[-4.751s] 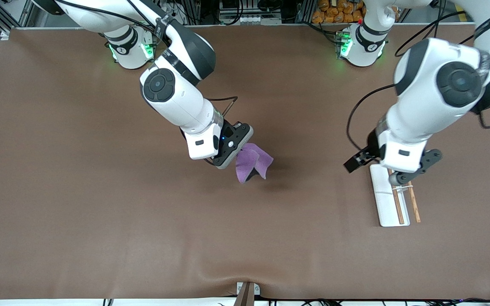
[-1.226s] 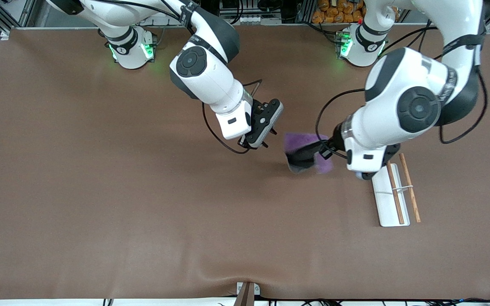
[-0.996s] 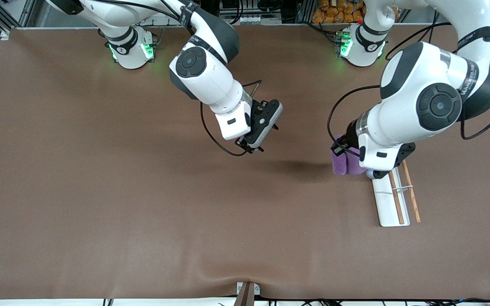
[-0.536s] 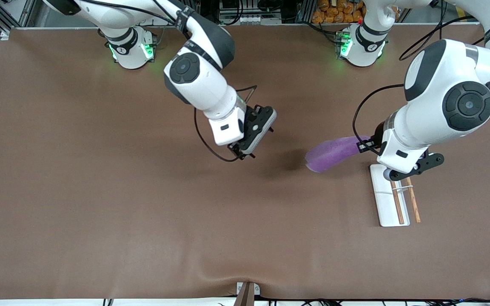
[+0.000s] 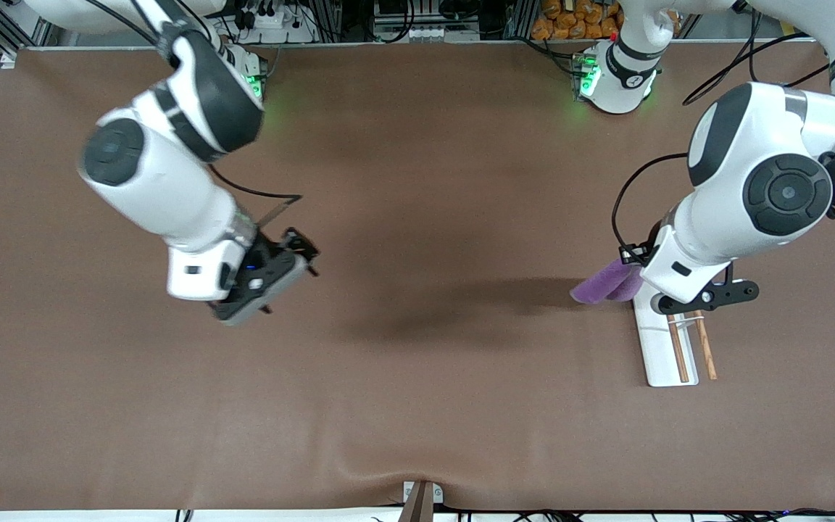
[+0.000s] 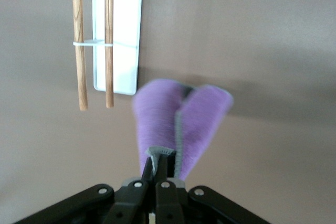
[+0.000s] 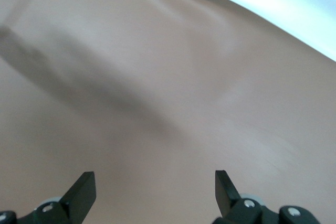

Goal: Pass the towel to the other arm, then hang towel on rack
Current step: 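Move the towel with the left gripper over the wooden dowels of the rack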

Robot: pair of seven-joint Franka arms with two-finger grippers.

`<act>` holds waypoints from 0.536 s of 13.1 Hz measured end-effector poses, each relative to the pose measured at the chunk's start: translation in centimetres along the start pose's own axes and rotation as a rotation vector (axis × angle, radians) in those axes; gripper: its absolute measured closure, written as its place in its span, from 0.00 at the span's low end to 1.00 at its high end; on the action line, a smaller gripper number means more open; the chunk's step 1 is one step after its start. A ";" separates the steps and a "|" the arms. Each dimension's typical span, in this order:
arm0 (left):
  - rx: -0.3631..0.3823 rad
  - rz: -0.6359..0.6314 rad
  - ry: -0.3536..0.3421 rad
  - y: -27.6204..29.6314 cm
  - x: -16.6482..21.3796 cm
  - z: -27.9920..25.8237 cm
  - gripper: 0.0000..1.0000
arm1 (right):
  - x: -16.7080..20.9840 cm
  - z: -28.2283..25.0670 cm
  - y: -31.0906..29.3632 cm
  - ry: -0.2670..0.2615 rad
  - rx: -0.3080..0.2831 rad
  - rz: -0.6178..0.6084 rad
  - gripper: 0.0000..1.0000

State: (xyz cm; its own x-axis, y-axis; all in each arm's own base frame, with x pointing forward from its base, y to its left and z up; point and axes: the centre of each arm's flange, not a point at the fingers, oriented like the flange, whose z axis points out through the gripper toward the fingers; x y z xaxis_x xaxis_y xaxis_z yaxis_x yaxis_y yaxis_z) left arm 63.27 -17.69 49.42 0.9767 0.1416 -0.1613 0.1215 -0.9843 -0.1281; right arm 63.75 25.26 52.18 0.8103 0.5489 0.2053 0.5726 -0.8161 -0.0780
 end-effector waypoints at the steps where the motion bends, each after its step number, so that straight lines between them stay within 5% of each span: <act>1: 0.003 0.015 0.010 -0.7 0.8 0.5 0.98 | -1.4 -2.1 2.1 -0.021 -0.030 0.041 0.00; 7: -0.001 0.083 0.039 -6.7 5.5 3.6 0.98 | -11.9 -13.8 13.8 -0.102 -0.179 0.327 0.00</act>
State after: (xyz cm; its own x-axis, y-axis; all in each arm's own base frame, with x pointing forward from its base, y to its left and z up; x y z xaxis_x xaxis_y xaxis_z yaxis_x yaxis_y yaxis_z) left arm 67.18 -9.90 45.87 0.9896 0.0552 -0.1329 0.0400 -0.9926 -0.1150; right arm 60.26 4.98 62.10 0.9600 0.2621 0.0986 0.2582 -0.9648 0.0506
